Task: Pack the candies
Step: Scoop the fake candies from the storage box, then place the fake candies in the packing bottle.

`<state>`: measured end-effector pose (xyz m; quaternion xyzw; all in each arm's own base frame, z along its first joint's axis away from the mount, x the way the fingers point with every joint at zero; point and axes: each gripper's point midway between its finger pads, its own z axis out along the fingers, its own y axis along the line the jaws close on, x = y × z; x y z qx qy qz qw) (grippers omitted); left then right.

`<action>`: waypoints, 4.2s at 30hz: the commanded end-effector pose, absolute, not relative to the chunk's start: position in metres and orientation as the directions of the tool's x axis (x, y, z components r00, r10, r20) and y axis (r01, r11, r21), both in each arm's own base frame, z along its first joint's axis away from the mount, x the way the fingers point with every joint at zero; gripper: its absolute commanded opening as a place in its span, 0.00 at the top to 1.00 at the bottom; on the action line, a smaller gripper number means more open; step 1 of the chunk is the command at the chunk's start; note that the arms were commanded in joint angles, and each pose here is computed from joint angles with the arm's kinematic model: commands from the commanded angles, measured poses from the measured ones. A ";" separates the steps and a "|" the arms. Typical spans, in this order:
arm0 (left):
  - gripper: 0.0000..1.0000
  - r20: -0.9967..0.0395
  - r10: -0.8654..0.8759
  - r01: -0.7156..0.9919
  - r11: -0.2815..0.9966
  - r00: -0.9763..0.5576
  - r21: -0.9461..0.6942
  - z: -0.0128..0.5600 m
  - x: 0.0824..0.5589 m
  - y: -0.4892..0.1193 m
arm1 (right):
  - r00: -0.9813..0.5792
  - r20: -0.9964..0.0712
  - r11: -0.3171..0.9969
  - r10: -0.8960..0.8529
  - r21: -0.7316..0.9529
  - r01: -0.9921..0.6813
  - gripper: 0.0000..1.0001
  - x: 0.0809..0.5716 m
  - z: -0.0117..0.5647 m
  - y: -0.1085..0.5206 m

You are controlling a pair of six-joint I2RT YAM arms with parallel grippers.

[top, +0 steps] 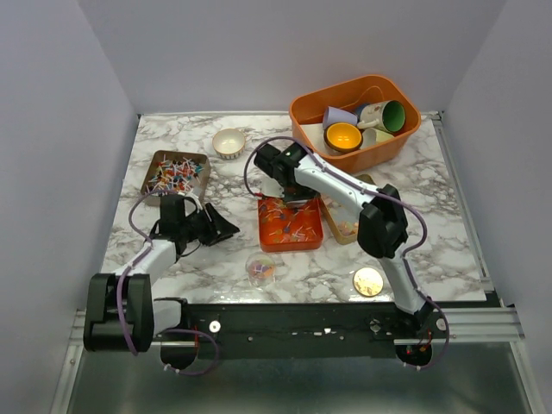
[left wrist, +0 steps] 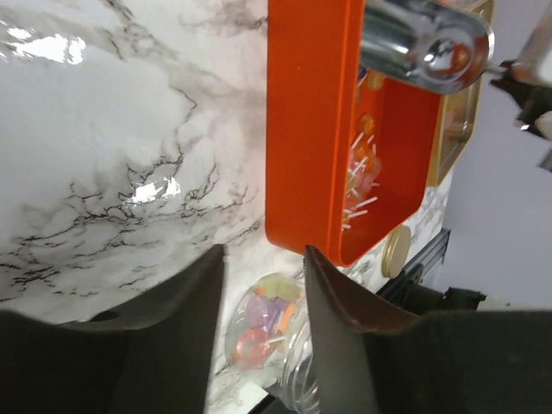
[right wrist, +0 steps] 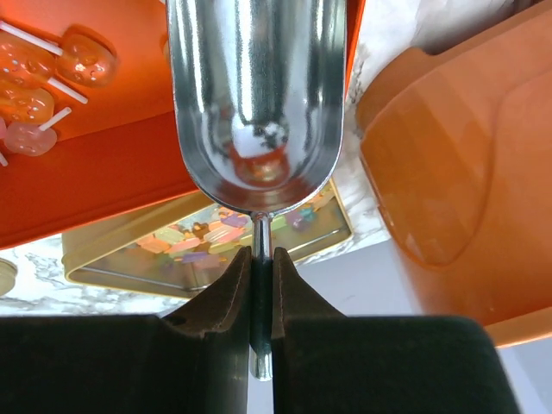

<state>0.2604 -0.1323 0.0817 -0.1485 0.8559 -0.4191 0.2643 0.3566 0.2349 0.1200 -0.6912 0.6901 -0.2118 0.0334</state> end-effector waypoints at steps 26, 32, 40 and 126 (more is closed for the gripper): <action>0.99 -0.181 -0.292 -0.006 0.542 -0.939 -0.841 0.041 0.297 -0.217 | 0.215 0.210 -0.258 -0.954 -0.210 -0.943 0.99 0.338 0.070 0.301; 0.99 -0.202 -0.279 0.020 0.541 -0.939 -0.841 0.044 0.309 -0.220 | 0.279 0.078 -0.289 -0.957 -0.187 -0.939 0.99 0.325 0.057 0.320; 0.99 -0.227 -0.237 0.057 0.564 -0.945 -0.824 0.052 0.316 -0.219 | 0.301 -0.174 -0.253 -0.938 -0.251 -0.934 0.99 0.315 0.052 0.352; 0.01 -0.824 -0.240 0.178 0.909 -0.513 -0.376 0.217 0.274 -0.051 | 0.544 0.433 -0.688 -0.719 -0.331 -0.646 0.99 0.226 0.177 0.279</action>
